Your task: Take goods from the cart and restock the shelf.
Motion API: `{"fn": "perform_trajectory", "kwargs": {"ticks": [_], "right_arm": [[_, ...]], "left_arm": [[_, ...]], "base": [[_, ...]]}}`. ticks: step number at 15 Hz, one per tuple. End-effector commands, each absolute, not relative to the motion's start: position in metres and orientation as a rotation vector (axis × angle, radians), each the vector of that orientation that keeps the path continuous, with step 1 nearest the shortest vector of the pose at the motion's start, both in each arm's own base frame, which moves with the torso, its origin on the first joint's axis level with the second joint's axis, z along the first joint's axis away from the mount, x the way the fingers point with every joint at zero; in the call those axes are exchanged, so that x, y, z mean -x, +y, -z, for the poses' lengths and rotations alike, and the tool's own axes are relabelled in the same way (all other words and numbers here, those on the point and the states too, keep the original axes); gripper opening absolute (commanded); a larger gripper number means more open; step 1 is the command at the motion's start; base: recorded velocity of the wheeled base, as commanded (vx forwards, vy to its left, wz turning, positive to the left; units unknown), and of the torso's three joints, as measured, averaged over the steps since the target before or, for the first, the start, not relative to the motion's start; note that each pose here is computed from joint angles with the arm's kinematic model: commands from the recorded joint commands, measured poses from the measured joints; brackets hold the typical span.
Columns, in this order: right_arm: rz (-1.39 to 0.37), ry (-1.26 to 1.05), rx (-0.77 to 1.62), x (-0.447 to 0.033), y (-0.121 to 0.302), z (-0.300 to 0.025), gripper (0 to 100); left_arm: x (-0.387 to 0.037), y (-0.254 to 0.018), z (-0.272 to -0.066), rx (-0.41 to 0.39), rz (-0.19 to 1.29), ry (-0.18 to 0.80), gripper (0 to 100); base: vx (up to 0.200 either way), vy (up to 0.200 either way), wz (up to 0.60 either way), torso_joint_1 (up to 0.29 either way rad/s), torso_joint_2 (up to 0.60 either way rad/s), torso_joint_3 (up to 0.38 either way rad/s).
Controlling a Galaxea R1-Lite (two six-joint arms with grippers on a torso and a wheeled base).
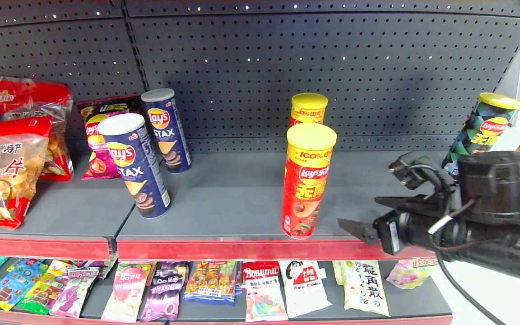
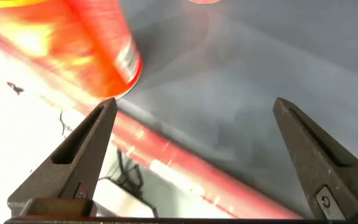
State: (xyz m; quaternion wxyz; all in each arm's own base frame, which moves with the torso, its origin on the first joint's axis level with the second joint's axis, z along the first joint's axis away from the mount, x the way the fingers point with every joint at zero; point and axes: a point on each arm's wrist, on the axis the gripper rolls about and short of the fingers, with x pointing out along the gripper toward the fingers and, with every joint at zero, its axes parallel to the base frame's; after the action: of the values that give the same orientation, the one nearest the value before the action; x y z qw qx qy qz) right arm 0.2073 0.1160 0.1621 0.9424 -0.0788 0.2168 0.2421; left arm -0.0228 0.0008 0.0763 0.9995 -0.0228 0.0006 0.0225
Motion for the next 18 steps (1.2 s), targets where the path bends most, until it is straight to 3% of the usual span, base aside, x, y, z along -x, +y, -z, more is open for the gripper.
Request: {"fn": "perform_trajectory", "kwargs": {"ticks": [1,3,6,11,14,16,18], "right_arm": [[-0.491,0.229,0.148,-0.128,0.076,-0.189,100],[-0.441,0.118,0.146,-0.089,0.047,-0.193,100],[-0.185,0.154,0.132,-0.027,0.005,-0.185,100],[0.266,0.286,0.096,0.008,-0.002,-0.166,100],[0.252,0.296,0.125,0.017,0.000,-0.135,100],[-0.018,0.156,0.213,0.037,0.000,-0.093,100],[-0.008,0.130,0.195,0.039,0.000,-0.091,100]], "left_arm": [[0.023,0.001,-0.076,0.046,-0.046,0.000,100],[0.023,0.001,-0.076,0.046,-0.046,0.000,100],[0.023,0.001,-0.076,0.046,-0.046,0.000,100],[0.023,0.001,-0.076,0.046,-0.046,0.000,100],[0.023,0.001,-0.076,0.046,-0.046,0.000,100],[0.023,0.001,-0.076,0.046,-0.046,0.000,100],[0.023,0.001,-0.076,0.046,-0.046,-0.001,100]], "base": [[0.000,0.000,0.00,0.000,0.00,0.000],[0.000,0.000,0.00,0.000,0.00,0.000],[0.000,0.000,0.00,0.000,0.00,0.000],[0.000,0.000,0.00,0.000,0.00,0.000],[0.000,0.000,0.00,0.000,0.00,0.000],[0.000,0.000,0.00,0.000,0.00,0.000],[0.000,0.000,0.00,0.000,0.00,0.000]]}}
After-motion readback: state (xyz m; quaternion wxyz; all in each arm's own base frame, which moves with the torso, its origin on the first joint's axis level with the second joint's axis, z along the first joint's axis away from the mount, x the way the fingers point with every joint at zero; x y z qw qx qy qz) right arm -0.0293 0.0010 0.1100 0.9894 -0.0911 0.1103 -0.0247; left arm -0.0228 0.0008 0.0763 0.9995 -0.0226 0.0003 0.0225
